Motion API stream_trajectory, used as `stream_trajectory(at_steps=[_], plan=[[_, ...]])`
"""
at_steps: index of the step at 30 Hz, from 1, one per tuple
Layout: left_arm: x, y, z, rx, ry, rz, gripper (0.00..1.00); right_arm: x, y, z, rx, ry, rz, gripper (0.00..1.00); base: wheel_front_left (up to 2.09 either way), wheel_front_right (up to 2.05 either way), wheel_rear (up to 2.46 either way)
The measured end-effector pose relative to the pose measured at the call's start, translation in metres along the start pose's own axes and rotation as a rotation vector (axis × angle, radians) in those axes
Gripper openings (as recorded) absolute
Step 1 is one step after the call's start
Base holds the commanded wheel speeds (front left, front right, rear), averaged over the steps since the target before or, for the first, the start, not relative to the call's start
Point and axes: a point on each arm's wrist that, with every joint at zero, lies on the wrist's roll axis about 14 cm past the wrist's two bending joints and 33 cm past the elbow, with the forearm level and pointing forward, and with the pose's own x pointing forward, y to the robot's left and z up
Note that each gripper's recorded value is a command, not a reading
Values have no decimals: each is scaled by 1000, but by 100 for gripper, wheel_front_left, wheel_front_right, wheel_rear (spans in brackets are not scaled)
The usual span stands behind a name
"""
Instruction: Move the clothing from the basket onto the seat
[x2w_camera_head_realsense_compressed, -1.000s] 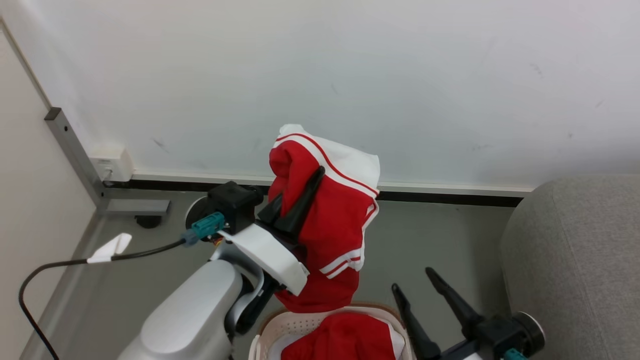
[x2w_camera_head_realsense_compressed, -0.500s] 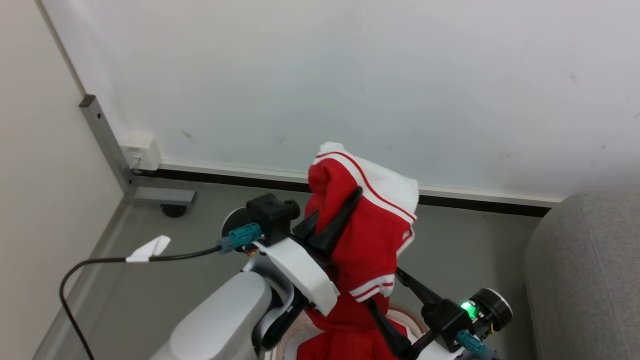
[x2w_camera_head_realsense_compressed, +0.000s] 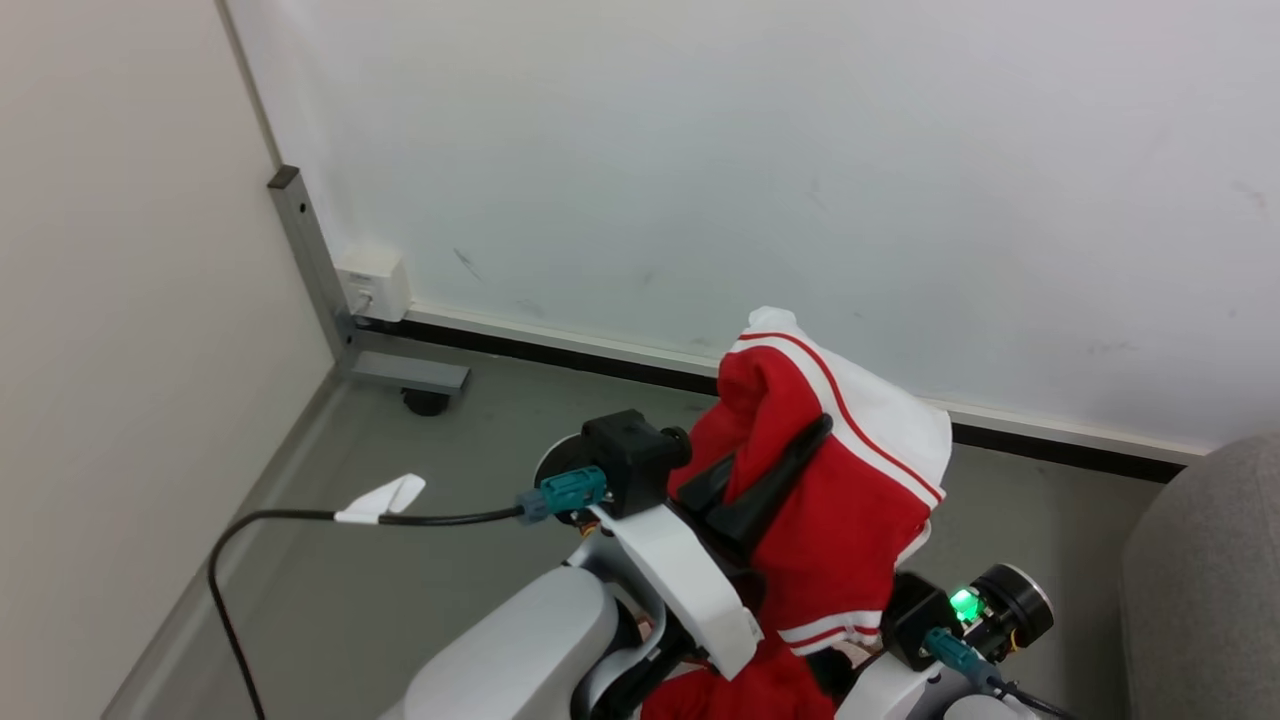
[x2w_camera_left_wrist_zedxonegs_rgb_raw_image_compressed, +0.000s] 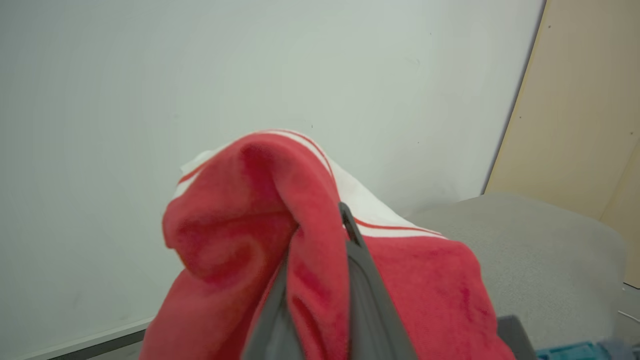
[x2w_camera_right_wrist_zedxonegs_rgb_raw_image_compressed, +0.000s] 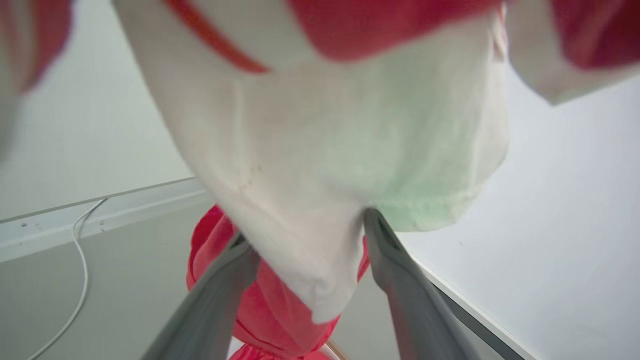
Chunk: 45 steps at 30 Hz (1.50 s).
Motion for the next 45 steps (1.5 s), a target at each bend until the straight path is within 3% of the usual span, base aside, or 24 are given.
stream_trajectory(at_steps=[5,6,7,23,34,35,36,37,38,45], plan=[[-4,-1,3,-25,-2,9,0,11,8,13,-4,-32,36,100,0,0,0],[-5,0,3,-26,0,13,0,13,10,15,-4,-39,44,34,0,0,0],[-6,1,3,-27,1,18,0,14,12,17,-2,-44,48,0,0,0,0],[-6,22,-1,-34,1,65,0,7,-4,17,83,-63,-14,0,0,0,0],[4,11,-7,-47,8,25,0,-3,-17,19,119,-78,-66,0,0,0,0],[5,11,-8,-46,9,25,7,-4,-19,19,124,-81,-74,0,0,0,0],[5,10,-8,-47,10,21,39,-5,-21,20,130,-85,-82,0,0,0,0],[6,9,-9,-49,12,18,85,-7,-24,21,136,-90,-92,0,0,0,0],[7,8,-10,-52,15,15,100,-8,-27,22,146,-95,-102,0,0,0,0],[13,-1,-21,-66,38,-18,100,-24,-56,33,196,-153,-206,0,0,0,0]])
